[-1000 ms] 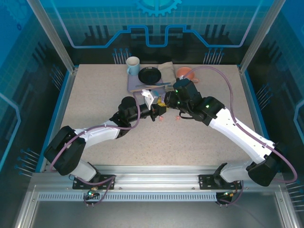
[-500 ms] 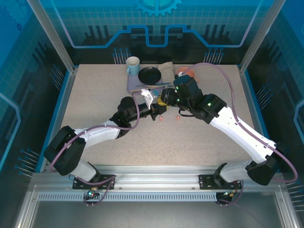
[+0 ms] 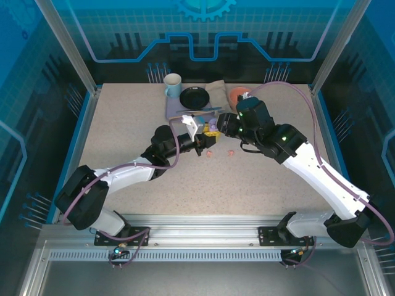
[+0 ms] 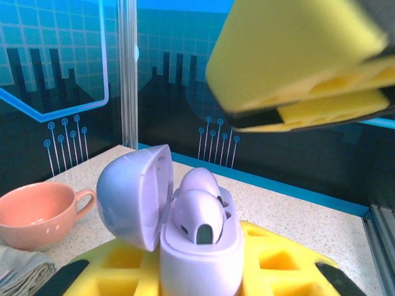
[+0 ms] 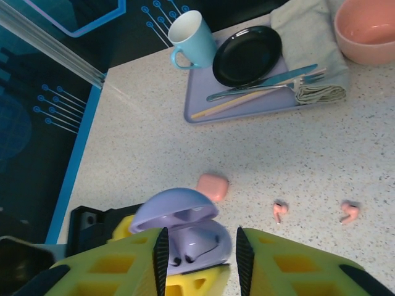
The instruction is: Insert the wireless bluetooth earbuds into the charging case
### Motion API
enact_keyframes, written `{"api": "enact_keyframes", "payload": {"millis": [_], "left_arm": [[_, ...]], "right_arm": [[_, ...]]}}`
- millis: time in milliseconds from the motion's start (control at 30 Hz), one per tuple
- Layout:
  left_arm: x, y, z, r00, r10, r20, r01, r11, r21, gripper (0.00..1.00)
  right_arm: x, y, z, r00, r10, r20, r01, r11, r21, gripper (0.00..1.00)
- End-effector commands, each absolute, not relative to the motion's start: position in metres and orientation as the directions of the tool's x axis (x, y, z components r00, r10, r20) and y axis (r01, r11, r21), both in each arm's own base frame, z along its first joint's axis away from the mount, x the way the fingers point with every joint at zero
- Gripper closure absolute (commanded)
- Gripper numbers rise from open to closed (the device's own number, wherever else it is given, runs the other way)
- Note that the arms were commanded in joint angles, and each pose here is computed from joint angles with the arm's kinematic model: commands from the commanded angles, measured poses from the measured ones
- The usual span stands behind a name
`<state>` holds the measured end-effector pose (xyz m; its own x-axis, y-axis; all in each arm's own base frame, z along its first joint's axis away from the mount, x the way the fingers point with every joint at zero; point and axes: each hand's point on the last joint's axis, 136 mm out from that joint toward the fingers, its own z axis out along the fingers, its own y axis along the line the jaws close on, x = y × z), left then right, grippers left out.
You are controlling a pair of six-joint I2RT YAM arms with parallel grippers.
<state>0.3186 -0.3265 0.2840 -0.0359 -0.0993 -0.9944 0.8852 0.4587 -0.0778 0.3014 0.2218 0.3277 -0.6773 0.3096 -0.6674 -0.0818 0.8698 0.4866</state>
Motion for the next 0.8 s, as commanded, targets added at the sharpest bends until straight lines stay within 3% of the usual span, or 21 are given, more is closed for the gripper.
{"api": "enact_keyframes", "payload": {"millis": [0,67,267,500,767], "left_arm": [[0.306,-0.325,0.302,0.029,-0.120,-0.992,0.900,0.435,-0.026,1.00],[0.303,-0.324,0.304,0.035,-0.120,-0.992,0.903,0.429,-0.020,1.00],[0.296,-0.325,0.303,0.015,-0.105,-0.994,0.916,0.400,-0.028,1.00],[0.291,-0.327,0.301,-0.001,-0.099,-0.995,0.927,0.374,-0.038,1.00],[0.298,-0.329,0.300,-0.007,-0.100,-0.995,0.919,0.391,-0.046,1.00]], "right_arm": [[0.300,0.206,0.326,-0.674,0.300,-0.675,-0.049,0.894,0.445,0.60],[0.303,0.205,0.323,-0.680,0.292,-0.673,-0.052,0.896,0.442,0.58],[0.327,0.216,0.338,-0.698,0.264,-0.666,-0.190,0.828,0.527,0.34],[0.339,0.255,0.353,-0.754,0.186,-0.630,-0.377,0.663,0.647,0.33],[0.334,0.280,0.340,-0.830,0.153,-0.536,-0.375,0.558,0.740,0.39]]}}
